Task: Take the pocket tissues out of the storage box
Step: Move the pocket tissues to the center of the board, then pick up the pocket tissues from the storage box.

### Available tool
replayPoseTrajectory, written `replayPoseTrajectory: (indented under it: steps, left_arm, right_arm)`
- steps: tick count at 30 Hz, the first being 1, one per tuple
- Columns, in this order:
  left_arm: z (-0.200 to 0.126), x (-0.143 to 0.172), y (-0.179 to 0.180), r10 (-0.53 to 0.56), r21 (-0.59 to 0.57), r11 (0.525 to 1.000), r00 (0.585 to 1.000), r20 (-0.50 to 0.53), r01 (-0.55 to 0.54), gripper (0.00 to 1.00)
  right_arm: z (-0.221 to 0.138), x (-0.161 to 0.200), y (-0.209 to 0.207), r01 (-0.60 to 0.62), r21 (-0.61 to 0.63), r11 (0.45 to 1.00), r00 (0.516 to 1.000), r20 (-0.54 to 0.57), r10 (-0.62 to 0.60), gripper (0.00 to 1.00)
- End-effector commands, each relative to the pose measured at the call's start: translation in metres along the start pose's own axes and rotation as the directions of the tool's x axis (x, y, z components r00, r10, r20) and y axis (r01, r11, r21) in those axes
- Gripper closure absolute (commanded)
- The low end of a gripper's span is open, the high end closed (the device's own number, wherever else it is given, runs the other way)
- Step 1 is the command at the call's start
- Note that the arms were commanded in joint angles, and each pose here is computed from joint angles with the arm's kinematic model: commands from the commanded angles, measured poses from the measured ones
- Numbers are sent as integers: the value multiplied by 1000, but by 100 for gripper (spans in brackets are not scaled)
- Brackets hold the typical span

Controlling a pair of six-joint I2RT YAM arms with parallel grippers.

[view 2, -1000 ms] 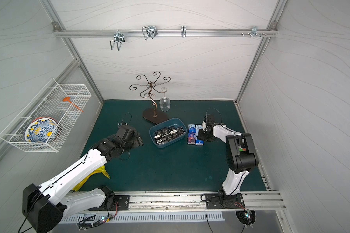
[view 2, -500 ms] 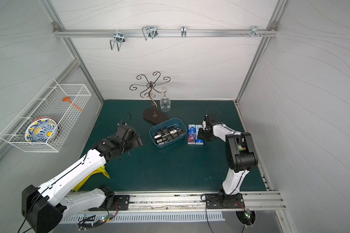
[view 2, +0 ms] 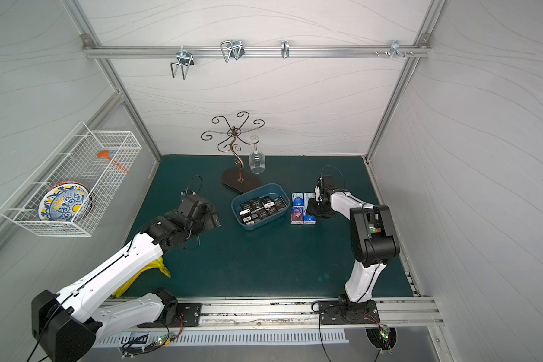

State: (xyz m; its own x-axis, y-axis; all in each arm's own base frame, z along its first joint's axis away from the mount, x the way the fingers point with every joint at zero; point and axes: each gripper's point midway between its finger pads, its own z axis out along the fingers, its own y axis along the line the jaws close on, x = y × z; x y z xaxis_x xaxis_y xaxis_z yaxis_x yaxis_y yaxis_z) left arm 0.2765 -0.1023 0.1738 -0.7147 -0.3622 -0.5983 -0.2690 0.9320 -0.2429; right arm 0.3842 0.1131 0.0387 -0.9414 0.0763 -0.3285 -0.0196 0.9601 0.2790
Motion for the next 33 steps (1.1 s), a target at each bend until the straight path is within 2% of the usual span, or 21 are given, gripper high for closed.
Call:
replayPoseTrajectory:
  steps: [1,11,16,19,21,23,25,26,27,28,33]
  left_arm:
    - [-10,-14,-6,-6,21,1000,999,47,5,11]
    - [-10,-14,-6,-12,24,1000,999,48,11,11]
    - [-8,-13,-7,-11,18,1000,999,42,11,11]
    - [-8,-13,-5,-16,14,1000,999,42,16,11]
    - [-8,-11,-4,-21,12,1000,999,37,21,11]
    - [-9,-10,-3,-26,12,1000,999,33,25,11]
    - [-10,-10,-1,-27,9,1000,999,32,27,10]
    - [-11,-9,-1,-28,8,1000,999,31,28,10]
    - [-12,-9,0,-30,7,1000,999,31,30,10]
    - [-13,-9,1,-33,8,999,999,30,33,10]
    - [-22,-10,4,-37,13,999,999,33,36,10]
  right_arm:
    - [-3,1,-5,7,18,1000,1000,-10,-7,49]
    - [-55,-14,24,89,-12,996,991,99,-87,43]
    - [-69,-9,73,262,33,965,958,115,-264,42]
    - [-72,1,126,392,-27,920,911,152,-384,41]
    - [-73,13,170,509,-112,854,854,186,-485,40]
    - [-73,31,212,641,-187,745,766,223,-603,39]
    - [-68,55,247,786,-209,582,619,257,-743,38]
    - [-65,65,261,852,-195,486,523,274,-807,37]
    - [-60,70,271,893,-173,416,449,281,-848,36]
    - [-56,72,277,915,-151,373,401,277,-873,35]
    - [-44,74,293,954,-176,241,283,281,-917,34]
